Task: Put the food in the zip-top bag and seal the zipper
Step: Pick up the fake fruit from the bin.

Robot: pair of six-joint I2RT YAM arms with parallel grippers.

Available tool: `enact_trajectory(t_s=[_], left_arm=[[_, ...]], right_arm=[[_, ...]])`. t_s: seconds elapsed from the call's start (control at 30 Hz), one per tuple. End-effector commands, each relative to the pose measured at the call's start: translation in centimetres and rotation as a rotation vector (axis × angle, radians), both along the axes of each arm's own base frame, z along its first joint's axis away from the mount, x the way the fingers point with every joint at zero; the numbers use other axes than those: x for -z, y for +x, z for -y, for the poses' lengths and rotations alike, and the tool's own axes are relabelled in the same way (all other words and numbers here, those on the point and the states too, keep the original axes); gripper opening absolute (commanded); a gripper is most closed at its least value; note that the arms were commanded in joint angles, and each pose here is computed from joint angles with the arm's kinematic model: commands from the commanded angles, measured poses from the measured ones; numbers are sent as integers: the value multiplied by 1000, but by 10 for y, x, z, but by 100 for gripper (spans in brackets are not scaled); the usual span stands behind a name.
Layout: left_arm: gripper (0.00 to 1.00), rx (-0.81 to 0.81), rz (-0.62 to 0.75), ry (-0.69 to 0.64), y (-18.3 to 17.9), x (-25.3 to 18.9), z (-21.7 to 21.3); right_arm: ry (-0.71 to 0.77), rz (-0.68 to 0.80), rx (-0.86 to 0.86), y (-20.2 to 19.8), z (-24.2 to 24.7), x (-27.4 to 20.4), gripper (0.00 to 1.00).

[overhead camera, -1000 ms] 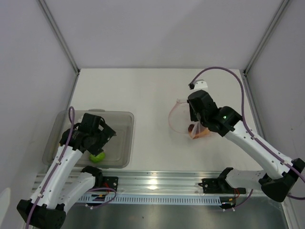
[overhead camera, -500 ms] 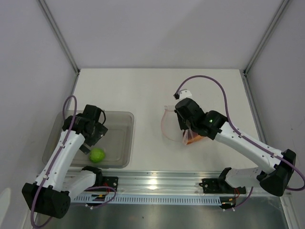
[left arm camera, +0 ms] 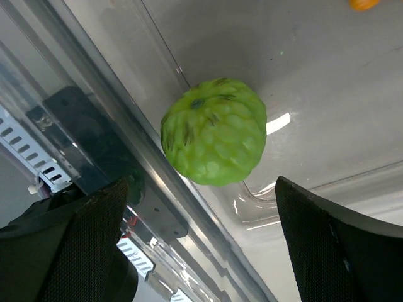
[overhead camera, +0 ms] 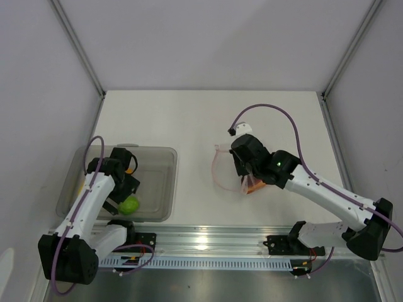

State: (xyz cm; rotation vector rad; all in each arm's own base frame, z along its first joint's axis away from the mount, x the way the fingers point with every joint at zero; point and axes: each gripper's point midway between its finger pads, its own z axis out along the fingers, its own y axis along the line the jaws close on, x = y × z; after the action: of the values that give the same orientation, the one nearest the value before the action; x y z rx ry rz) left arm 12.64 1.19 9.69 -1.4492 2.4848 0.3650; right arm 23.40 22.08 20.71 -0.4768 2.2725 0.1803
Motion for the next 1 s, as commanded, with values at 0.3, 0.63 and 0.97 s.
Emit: enact_trajectory(t_s=[0.3,0.63,0.97], left_arm=[[100,-50,-52,-38,4,32,4],[95,-62,-81,-63,9,50,6],[69,-36,-14,-111,12,50,13]], right_arm=[[50,46,15,0,2,-11,0],[39,50,19,0,5,-7,0],[38,42,16,1,2,-6,0]])
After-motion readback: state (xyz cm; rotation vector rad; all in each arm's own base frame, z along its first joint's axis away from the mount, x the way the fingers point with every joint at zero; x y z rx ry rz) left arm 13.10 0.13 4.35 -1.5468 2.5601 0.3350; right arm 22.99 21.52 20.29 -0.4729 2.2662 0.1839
